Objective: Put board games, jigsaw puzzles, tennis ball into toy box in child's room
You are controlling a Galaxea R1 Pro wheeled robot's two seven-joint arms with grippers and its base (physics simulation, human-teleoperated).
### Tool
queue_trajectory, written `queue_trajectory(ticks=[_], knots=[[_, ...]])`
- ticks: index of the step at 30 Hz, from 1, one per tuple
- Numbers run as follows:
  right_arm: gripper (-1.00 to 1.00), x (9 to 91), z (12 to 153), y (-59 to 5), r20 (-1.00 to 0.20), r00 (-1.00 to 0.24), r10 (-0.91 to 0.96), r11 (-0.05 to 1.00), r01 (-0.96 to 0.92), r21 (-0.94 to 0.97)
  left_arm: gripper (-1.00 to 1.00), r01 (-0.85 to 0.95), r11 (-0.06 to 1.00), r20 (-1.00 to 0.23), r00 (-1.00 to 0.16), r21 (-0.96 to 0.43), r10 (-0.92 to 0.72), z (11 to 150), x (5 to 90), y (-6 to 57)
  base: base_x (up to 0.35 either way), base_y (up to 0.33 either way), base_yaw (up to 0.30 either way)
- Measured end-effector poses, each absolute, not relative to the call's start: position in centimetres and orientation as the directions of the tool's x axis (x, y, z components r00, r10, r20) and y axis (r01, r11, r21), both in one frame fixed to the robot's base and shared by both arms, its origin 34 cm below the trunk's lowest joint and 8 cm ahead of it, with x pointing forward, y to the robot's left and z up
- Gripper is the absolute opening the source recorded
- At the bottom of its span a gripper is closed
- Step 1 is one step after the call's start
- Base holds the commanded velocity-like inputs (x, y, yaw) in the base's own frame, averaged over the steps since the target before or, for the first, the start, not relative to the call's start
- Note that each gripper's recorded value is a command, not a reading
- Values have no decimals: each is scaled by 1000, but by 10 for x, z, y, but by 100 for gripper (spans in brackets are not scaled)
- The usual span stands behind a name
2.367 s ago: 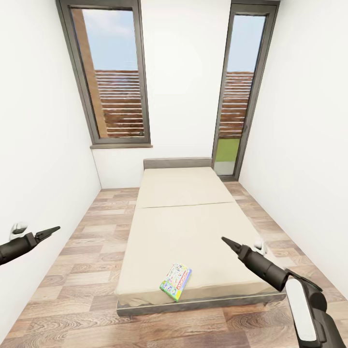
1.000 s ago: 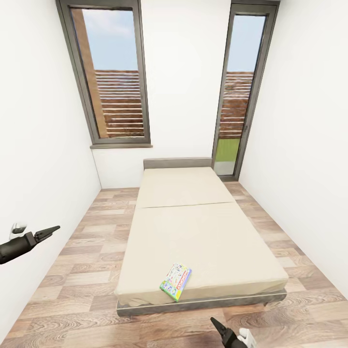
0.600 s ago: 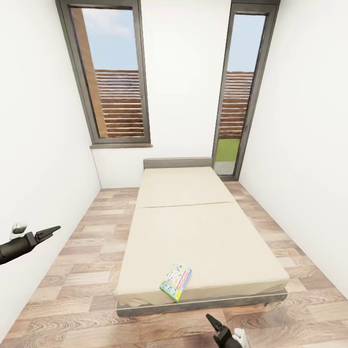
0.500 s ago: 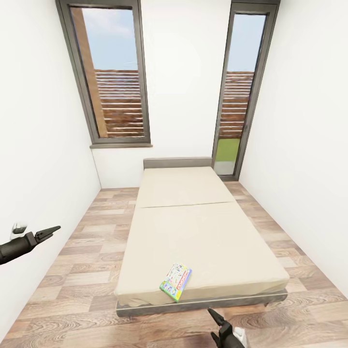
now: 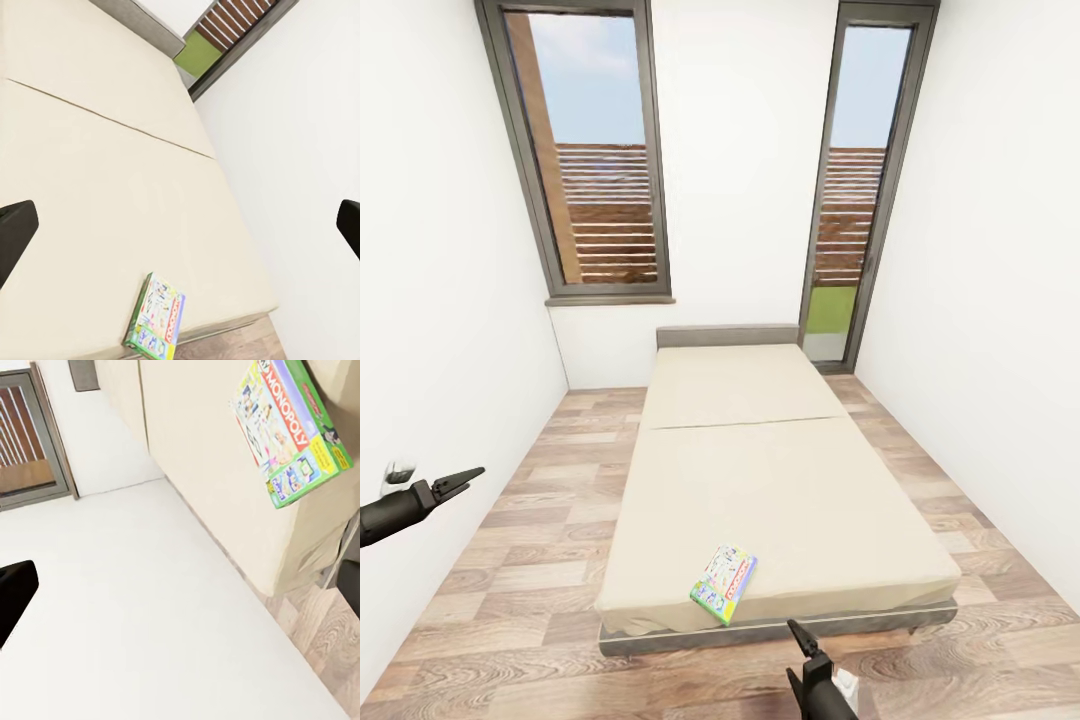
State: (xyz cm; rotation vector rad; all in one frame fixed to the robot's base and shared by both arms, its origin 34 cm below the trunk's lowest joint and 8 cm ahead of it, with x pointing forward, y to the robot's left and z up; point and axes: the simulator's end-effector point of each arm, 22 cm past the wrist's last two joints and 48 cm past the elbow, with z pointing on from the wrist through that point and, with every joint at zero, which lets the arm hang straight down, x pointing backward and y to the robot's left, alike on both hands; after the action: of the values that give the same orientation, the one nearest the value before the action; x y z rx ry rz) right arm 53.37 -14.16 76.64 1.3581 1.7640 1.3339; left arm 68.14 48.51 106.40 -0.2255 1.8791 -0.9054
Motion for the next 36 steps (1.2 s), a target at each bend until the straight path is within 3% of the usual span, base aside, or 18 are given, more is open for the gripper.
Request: queue_trajectory(ticks=[10, 36], knots=[[100, 538, 762, -120, 157, -340, 927, -16, 384, 923, 100, 229, 702, -704, -487, -674, -517, 1055, 685, 484, 0, 0, 0], [100, 551, 732, -153, 126, -252, 960, -22, 380, 925, 100, 231, 703, -705, -487, -672, -515, 1027, 692, 483, 0, 0, 0]])
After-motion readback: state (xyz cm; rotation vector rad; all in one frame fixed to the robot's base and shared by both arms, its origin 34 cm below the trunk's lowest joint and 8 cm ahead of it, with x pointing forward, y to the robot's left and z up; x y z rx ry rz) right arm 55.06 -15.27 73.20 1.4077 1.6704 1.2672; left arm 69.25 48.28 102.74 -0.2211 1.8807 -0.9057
